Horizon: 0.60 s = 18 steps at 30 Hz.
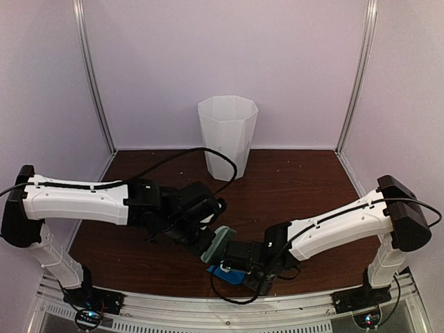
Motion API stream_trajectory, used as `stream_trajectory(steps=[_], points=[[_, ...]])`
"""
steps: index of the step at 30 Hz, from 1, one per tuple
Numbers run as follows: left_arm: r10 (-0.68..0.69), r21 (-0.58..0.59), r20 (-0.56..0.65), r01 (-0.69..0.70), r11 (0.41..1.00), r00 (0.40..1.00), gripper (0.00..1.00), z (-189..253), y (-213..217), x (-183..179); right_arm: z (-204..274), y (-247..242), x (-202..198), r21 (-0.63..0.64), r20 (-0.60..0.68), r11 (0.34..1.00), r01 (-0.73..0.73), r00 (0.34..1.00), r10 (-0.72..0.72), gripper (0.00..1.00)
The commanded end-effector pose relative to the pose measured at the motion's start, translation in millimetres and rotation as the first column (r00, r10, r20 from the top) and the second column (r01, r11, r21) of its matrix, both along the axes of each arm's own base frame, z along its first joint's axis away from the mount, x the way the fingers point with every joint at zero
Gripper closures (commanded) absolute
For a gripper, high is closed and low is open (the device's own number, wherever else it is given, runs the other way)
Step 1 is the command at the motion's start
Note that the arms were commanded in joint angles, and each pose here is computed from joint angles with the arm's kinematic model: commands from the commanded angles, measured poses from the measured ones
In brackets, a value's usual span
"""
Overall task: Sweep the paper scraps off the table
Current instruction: Sweep the paper scraps into the dustpan.
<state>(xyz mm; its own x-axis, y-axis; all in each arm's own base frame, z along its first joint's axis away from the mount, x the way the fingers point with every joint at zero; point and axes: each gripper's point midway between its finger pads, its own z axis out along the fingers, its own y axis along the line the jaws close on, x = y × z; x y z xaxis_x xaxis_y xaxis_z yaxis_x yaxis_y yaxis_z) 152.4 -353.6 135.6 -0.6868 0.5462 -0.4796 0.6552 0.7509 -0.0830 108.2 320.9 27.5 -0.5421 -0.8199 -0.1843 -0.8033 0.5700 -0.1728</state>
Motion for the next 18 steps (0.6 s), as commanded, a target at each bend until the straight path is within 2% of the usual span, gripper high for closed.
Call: stream_trajectory(steps=[1,10,18], points=[[-0.023,-0.100,-0.005,0.022,0.995,1.000,1.00,19.3,-12.3,-7.7,-4.7,0.2,6.2,0.021,0.034,1.000,0.008,0.999,-0.009,1.00],[-0.046,-0.196,-0.011,0.043,0.980,0.999,1.00,37.4,-22.5,-13.0,-3.8,4.4,9.1,0.097,0.054,0.995,0.039,0.998,-0.044,1.00],[-0.012,-0.202,0.033,0.018,0.979,0.999,1.00,46.0,-18.6,-4.7,-3.5,5.2,8.5,0.155,0.056,0.987,0.052,0.997,-0.061,1.00]])
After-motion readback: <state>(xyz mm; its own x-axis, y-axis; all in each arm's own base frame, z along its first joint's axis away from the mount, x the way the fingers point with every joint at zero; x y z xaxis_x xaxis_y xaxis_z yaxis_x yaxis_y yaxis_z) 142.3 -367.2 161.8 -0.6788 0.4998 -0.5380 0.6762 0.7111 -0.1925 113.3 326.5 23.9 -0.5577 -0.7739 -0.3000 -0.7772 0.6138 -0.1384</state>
